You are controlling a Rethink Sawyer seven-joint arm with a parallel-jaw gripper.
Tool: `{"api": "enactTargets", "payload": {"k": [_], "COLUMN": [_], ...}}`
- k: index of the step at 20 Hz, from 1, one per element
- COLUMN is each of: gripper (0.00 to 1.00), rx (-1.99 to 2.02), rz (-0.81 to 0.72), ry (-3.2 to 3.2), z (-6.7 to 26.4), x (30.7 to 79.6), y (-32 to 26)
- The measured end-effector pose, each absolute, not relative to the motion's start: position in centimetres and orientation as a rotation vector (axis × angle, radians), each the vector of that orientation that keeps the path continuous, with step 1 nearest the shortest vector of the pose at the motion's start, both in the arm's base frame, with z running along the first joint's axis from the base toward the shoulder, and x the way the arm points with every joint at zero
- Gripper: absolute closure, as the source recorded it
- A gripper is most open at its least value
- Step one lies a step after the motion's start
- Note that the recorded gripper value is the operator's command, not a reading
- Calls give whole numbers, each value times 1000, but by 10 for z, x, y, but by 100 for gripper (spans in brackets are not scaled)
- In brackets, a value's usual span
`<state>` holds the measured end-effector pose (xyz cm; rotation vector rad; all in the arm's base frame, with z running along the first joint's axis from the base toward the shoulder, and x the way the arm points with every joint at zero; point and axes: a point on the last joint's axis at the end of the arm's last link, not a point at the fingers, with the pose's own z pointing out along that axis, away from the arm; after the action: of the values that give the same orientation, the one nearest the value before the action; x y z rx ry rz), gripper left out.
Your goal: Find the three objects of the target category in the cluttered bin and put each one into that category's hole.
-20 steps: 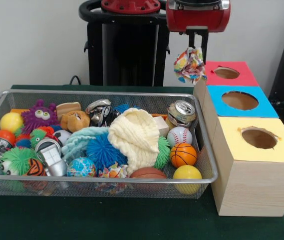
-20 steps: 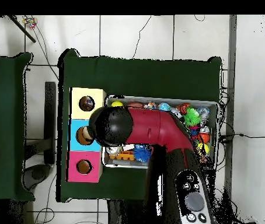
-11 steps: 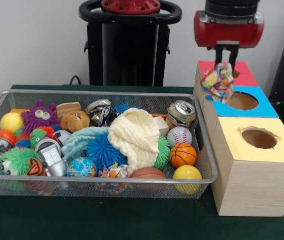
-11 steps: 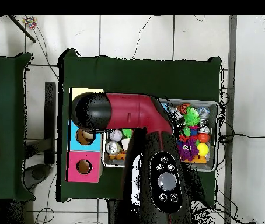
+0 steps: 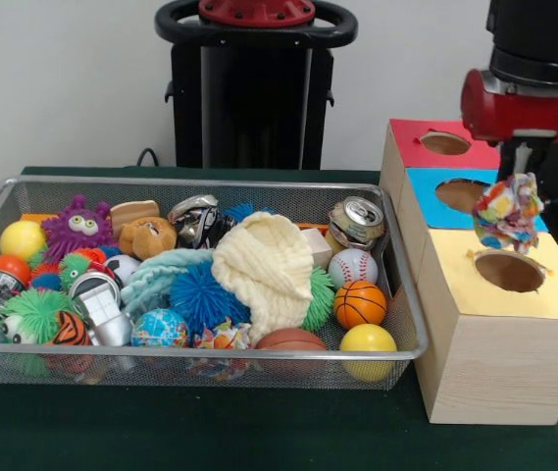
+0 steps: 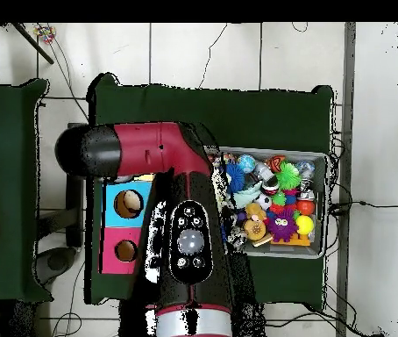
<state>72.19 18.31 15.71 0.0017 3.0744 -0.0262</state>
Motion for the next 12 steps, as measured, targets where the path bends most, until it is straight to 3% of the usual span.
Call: {"api": "enactTargets", "payload": {"k": [12], "gripper": [100], "rx": [98], "rz": [-115], "ry": [3076], "z": [127], "x": [726], "y": [192]}}
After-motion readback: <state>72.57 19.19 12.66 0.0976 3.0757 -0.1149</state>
